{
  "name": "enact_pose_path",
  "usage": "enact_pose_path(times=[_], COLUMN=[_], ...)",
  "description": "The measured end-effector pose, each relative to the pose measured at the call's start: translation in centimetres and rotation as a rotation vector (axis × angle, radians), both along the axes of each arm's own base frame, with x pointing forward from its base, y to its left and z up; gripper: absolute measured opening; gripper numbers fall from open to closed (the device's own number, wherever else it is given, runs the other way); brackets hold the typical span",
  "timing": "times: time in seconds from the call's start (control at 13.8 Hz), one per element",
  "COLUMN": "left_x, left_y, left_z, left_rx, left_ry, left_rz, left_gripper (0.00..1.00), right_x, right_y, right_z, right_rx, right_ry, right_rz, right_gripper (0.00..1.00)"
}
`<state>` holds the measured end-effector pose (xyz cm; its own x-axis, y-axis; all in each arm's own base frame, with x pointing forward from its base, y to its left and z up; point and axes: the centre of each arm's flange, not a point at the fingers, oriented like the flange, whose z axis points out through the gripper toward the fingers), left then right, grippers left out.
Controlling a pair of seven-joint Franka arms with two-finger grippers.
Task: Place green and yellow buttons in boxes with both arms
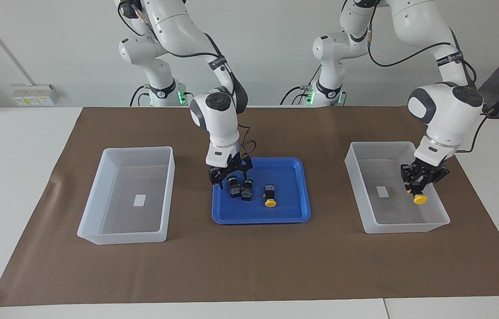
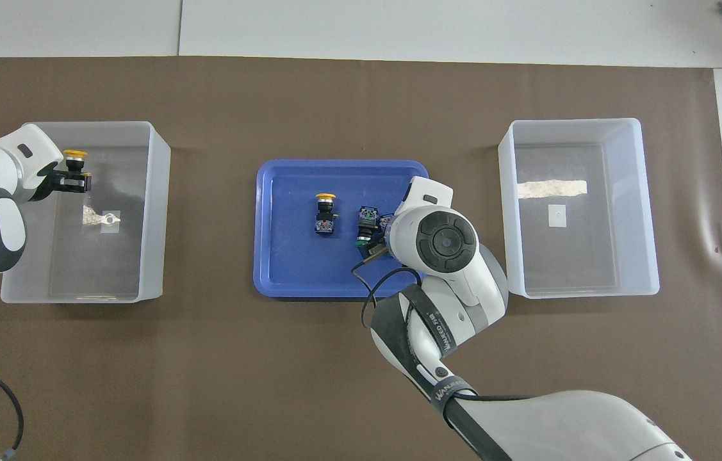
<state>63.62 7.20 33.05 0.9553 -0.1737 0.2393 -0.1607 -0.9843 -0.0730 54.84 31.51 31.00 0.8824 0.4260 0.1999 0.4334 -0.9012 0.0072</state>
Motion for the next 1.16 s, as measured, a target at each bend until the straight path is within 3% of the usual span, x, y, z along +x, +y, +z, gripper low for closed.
enact_pose_path(times=[0.22,0.51,0.73,0.8,0.95,1.02,1.16], left_x=[0.7,0.9,1.0,1.2,1.8,2.0,2.1], left_y=[0.1,-0.2,-0.8,-1.2,-1.8,-1.8,-1.8], left_z=[-0.2,-1.1,-0.9,-0.7,0.3,1.1,3.4], left_rx=[-0.010,-0.023,-0.025,-0.026,-0.029,-0.029,-0.027], left_ry=[-0.035,-0.038,-0.042,-0.048,-0.070,-0.083,-0.111], left_rz=[0.013,0.021,0.012,0.010,0.011,0.012,0.012], left_gripper=[0.41,0.41,0.67,0.80,0.85,0.85,0.99], right_x=[0.5,0.3,0.1,0.0,0.0,0.0,-0.1], right_y=[-0.3,-0.5,-0.5,-0.5,-0.3,-0.2,-0.1], right_z=[0.4,0.1,-0.4,-0.6,-1.1,-1.3,-1.4], right_rx=[0.002,-0.008,-0.015,-0.016,-0.014,-0.015,-0.014], right_ry=[-0.007,-0.002,0.006,0.007,0.003,0.004,0.003], right_rz=[-0.006,0.020,0.035,0.037,0.040,0.041,0.042], right_gripper=[1.00,1.00,0.95,0.86,0.81,0.70,0.44])
